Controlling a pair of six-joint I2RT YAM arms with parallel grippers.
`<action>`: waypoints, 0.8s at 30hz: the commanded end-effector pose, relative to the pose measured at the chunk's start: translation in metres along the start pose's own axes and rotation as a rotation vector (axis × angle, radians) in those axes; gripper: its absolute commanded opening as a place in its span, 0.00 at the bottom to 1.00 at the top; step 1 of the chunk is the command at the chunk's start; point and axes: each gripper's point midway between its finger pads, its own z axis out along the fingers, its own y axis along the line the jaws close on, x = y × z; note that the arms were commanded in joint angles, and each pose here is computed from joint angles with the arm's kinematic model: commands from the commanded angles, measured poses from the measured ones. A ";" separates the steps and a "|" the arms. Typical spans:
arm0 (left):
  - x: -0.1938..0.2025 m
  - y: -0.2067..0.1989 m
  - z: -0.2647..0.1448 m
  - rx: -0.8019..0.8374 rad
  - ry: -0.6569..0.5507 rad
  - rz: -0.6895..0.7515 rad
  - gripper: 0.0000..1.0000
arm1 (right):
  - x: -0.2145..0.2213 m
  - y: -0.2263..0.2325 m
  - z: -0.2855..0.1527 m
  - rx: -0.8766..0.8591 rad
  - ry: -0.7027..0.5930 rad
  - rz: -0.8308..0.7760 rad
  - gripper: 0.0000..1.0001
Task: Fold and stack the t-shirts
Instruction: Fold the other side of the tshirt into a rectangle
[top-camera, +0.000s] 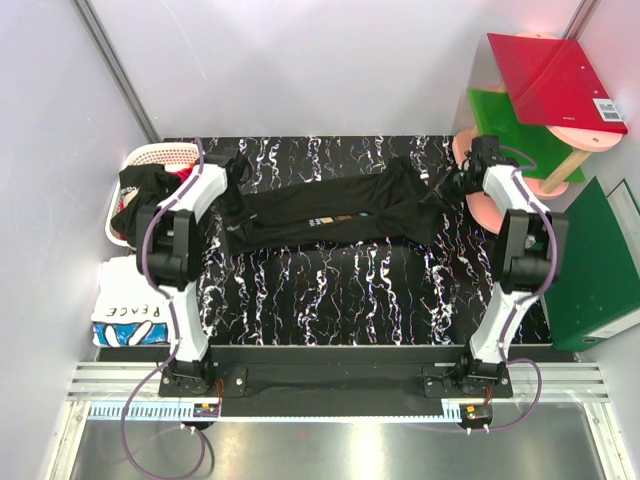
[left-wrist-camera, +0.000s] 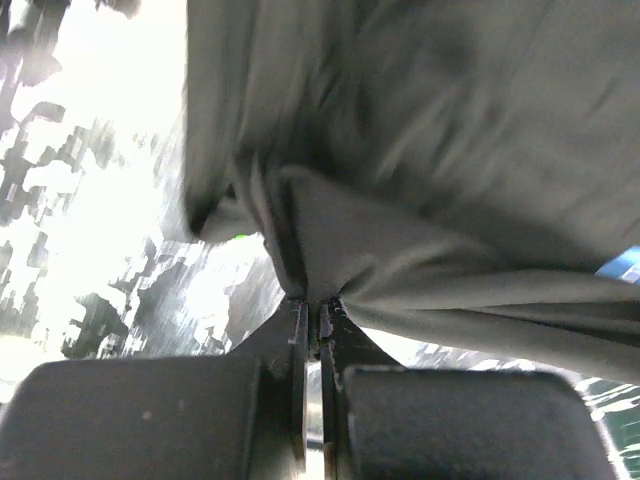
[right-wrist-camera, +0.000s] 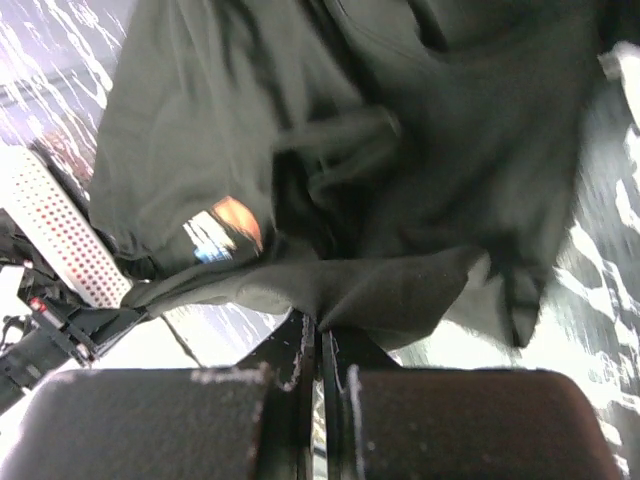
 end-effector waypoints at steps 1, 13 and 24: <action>-0.026 -0.021 -0.005 0.098 0.007 0.023 0.00 | -0.032 0.033 0.012 -0.076 -0.039 -0.070 0.00; -0.037 0.000 0.024 0.058 0.097 0.015 0.99 | -0.054 0.071 0.059 -0.176 0.031 -0.091 0.00; -0.036 0.002 0.008 0.076 0.061 0.027 0.99 | -0.085 0.093 0.076 -0.106 -0.115 -0.244 0.40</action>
